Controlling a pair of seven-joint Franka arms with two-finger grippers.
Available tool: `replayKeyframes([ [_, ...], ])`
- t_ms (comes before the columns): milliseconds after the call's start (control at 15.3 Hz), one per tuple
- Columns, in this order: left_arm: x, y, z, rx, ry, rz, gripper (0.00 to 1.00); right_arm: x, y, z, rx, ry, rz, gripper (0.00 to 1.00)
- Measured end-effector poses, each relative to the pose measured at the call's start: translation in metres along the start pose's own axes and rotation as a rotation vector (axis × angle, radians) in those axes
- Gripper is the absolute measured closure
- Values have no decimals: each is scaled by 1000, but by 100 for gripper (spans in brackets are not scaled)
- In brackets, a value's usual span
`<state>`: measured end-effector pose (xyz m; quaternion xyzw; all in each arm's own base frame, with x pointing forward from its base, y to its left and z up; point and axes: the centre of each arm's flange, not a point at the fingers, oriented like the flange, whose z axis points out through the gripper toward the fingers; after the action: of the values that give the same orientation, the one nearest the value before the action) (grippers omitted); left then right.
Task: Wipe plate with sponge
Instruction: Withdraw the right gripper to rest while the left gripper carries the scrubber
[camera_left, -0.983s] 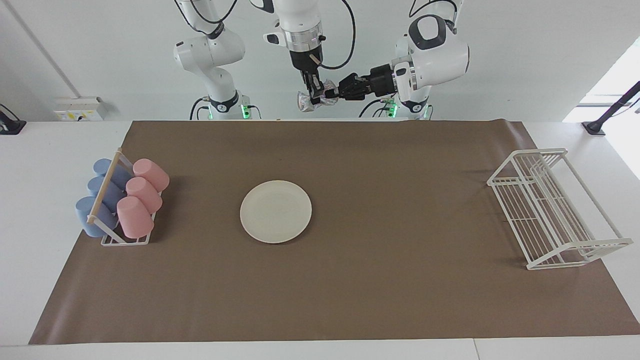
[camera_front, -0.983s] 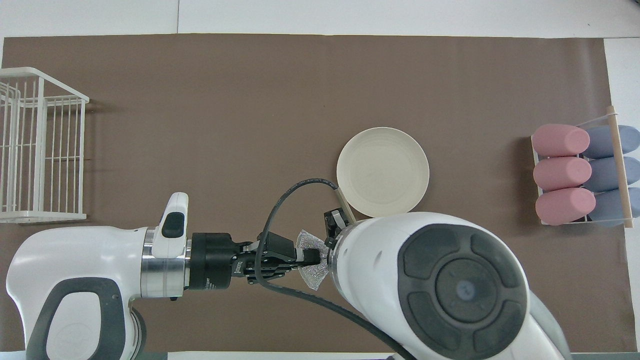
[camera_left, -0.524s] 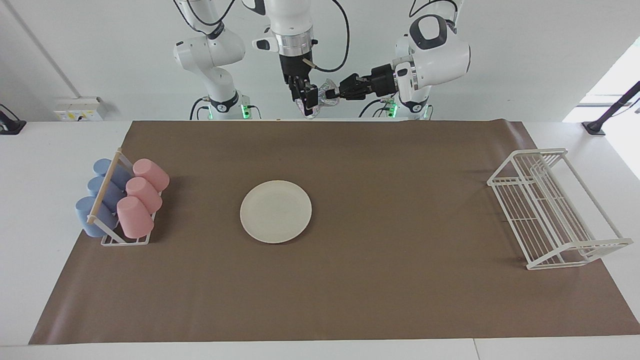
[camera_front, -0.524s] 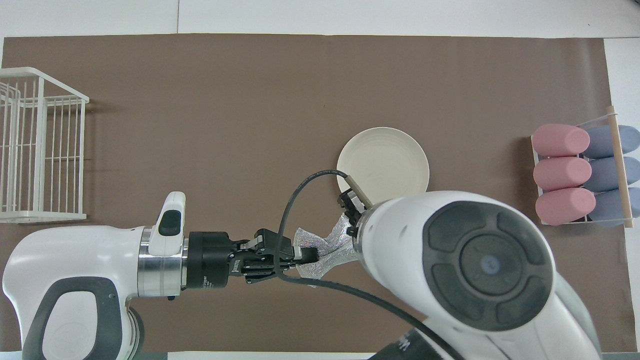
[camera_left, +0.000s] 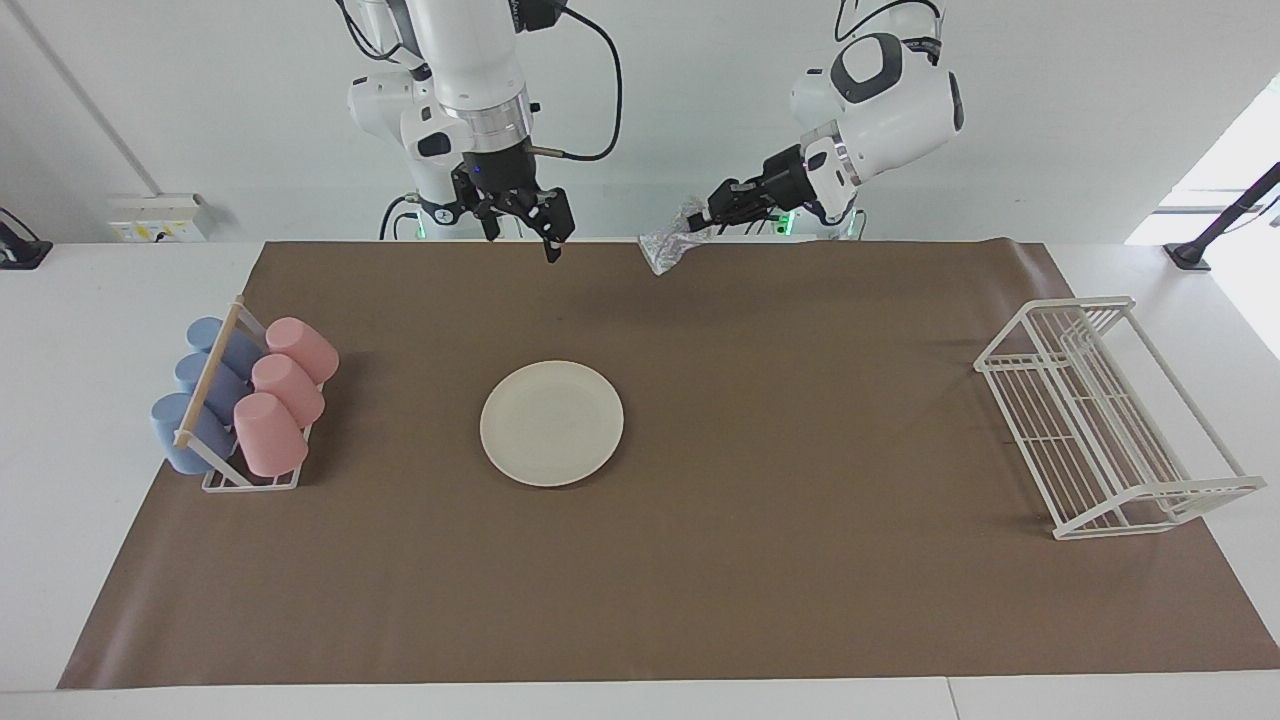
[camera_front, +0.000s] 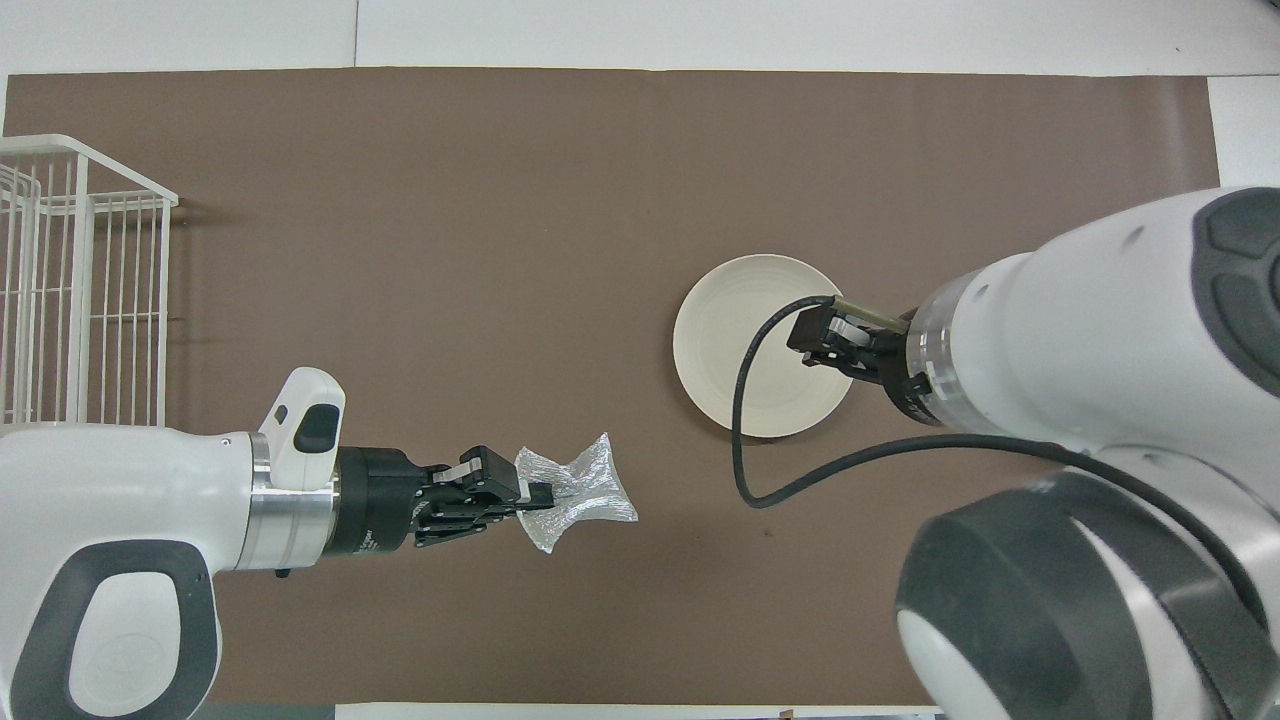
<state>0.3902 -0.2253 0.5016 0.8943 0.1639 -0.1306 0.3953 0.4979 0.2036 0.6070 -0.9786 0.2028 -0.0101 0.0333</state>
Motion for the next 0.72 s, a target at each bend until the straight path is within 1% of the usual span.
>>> replayKeyframes([
  [262, 16, -22, -13, 193, 76, 70, 92, 43, 47, -3, -3, 6, -201, 0],
  [393, 22, -30, -18, 299, 116, 113, 92, 59, 68, -4, -8, 9, -273, 0],
  [524, 27, -36, -22, 426, 135, 160, 92, 75, 94, -7, -17, 3, -333, 0],
  [721, 38, -43, -31, 624, 161, 219, 92, 95, 135, -18, -30, -43, -368, 0],
])
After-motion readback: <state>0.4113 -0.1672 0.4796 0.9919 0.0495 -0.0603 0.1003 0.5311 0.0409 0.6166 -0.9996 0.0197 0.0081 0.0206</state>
